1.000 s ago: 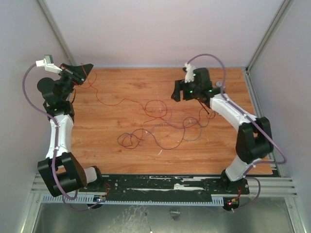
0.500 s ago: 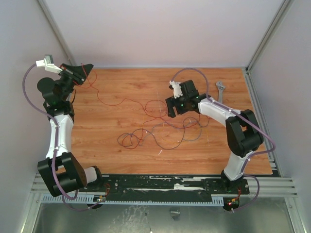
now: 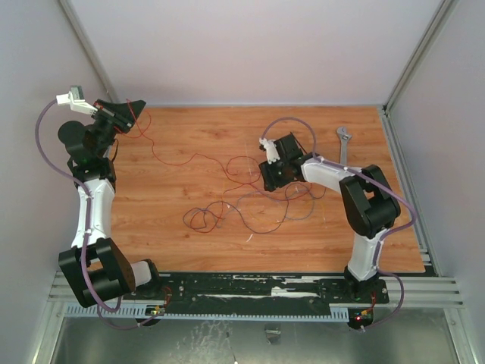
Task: Zip-tie the wires
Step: Pick up the cable at the center of the board.
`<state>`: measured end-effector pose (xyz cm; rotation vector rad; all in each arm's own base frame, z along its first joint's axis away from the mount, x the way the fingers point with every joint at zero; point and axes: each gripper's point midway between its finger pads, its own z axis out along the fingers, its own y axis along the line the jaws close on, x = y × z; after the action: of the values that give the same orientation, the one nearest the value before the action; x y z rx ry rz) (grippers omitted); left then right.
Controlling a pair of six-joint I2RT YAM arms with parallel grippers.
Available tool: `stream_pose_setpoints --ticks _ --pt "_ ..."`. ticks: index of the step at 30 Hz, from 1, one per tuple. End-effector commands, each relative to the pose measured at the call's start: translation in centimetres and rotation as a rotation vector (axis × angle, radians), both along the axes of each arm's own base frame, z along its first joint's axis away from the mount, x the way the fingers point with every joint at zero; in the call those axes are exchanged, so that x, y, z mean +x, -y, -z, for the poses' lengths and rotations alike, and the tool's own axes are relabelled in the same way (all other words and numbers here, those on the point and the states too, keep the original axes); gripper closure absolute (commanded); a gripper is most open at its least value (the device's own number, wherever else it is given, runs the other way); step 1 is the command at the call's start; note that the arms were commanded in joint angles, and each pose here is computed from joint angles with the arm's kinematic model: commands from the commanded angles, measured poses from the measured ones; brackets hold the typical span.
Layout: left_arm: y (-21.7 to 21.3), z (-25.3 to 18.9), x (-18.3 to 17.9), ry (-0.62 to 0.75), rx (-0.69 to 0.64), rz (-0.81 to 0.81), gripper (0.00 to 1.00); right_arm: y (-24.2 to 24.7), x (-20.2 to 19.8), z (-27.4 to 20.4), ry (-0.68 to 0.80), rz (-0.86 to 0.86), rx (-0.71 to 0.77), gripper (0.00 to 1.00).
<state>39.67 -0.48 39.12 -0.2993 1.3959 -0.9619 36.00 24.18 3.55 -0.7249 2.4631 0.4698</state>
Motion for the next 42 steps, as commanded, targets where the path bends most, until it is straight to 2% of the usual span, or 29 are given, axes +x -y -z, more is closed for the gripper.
stream_pose_setpoints --ticks 1,8,14,18,24,28,30,32,37,42 --pt "0.4 -1.2 -0.7 0.038 0.031 0.004 1.0 -0.6 0.3 1.1 0.031 -0.015 -0.044 0.49" --pt "0.4 -0.9 -0.6 0.032 0.031 0.003 1.0 -0.4 0.0 1.3 0.032 -0.017 -0.061 0.59" --pt "0.5 -0.7 -0.7 0.029 0.026 0.006 1.0 -0.3 0.6 1.6 0.03 -0.006 -0.084 0.82" --pt "0.5 -0.8 -0.8 0.034 0.031 0.004 1.0 0.3 2.2 -0.1 0.104 0.036 -0.113 1.0" --pt "0.5 -0.7 -0.9 0.031 0.029 0.004 1.0 0.6 5.3 -6.9 0.262 0.107 -0.101 1.0" --pt "0.5 -0.6 -0.9 0.031 0.03 0.003 1.0 -0.9 3.8 -9.0 0.221 0.039 -0.028 0.61" --pt "0.5 -0.6 -0.9 0.031 0.03 0.003 1.0 -1.5 2.2 -9.0 0.183 -0.017 0.009 0.49" --pt "0.5 -0.6 -0.9 0.032 0.033 0.006 1.0 -1.9 0.5 -8.3 0.149 -0.068 0.028 0.41" --pt "0.5 -0.7 -0.9 0.034 0.028 0.007 1.0 -2.0 -1.4 -5.9 0.085 -0.119 0.018 0.38" --pt "0.5 -0.3 -0.9 0.026 0.032 0.006 1.0 -2.6 -1.9 -3.7 0.035 -0.159 0.013 0.49"
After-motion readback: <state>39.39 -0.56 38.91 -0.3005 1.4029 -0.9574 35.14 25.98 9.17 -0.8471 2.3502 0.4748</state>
